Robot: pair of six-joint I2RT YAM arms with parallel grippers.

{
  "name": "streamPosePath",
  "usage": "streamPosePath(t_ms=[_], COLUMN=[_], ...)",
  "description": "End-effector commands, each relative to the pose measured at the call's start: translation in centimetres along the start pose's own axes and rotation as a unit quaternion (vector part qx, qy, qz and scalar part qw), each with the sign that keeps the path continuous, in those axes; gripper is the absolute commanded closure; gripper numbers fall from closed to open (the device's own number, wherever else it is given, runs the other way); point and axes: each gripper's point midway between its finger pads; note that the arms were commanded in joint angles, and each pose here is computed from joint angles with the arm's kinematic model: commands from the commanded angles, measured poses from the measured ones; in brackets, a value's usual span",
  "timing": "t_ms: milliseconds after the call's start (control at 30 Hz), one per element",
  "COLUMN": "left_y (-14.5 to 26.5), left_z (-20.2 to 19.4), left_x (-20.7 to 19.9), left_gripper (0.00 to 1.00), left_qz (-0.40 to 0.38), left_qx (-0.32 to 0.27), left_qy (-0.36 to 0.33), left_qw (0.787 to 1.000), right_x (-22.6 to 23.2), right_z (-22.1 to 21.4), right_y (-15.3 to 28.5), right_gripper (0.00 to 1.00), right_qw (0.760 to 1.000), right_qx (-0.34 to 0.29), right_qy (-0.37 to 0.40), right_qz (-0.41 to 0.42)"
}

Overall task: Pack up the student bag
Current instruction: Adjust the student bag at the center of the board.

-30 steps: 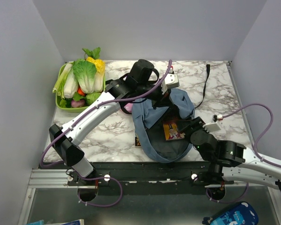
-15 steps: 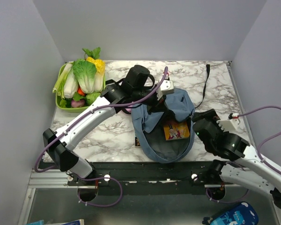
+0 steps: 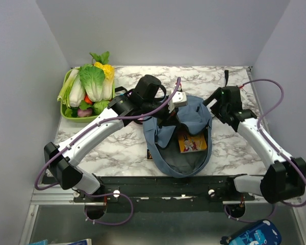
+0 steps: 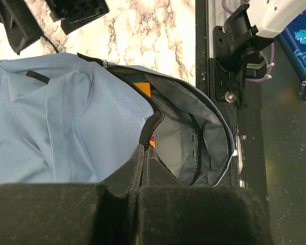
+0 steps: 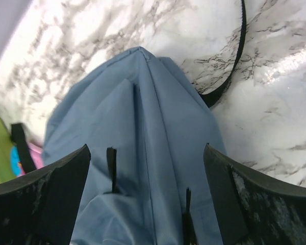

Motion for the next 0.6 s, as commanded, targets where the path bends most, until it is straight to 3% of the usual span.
streamPosePath(t_ms=[0, 167, 367, 433, 467, 533, 567], left_y=[0.9, 0.6, 0.9, 0.9, 0.8, 0.7, 0.8], left_z=[1.8, 2.0, 2.7, 2.8, 2.7, 2.8, 2.9], left_x=[-0.6, -0.5, -0.2, 0.0, -0.1, 0.2, 0.3], left_gripper=[1.00, 1.00, 1.00, 1.00, 1.00, 1.00, 1.00], left_qz=[-0.003, -0.008, 0.002, 0.005, 0.005, 0.009, 0.012], left_qx=[-0.020, -0.021, -0.025, -0.024, -0.023, -0.025, -0.027], left_qy=[-0.020, -0.017, -0.026, -0.026, -0.025, -0.023, -0.024], left_qw=[1.000, 1.000, 0.999, 0.999, 0.999, 0.999, 0.999], right_x=[0.4, -0.3, 1.6, 1.7, 1.7, 1.7, 1.7], right_z=[-2.0, -2.7, -7.4, -7.9, -8.0, -7.9, -7.8], right_y=[-2.8, -6.3, -8.3, -8.4, -8.6, -8.6, -8.5], right_gripper=[0.00, 0.00, 0.02, 0.13, 0.31, 0.52, 0.68], right_qw=[0.990, 0.986, 0.968, 0.966, 0.966, 0.967, 0.968], right_qx=[0.095, 0.126, 0.209, 0.216, 0.220, 0.217, 0.216], right_qy=[0.099, 0.107, 0.079, 0.074, 0.069, 0.061, 0.055], right_qz=[0.024, 0.018, 0.111, 0.123, 0.121, 0.117, 0.115])
Point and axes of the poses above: each gripper's point midway between its finger pads, its own y axis back along the fingers, its own x axis along the line the jaws close on, z = x × y, and after that the axes turned 1 degree about -y, right-handed
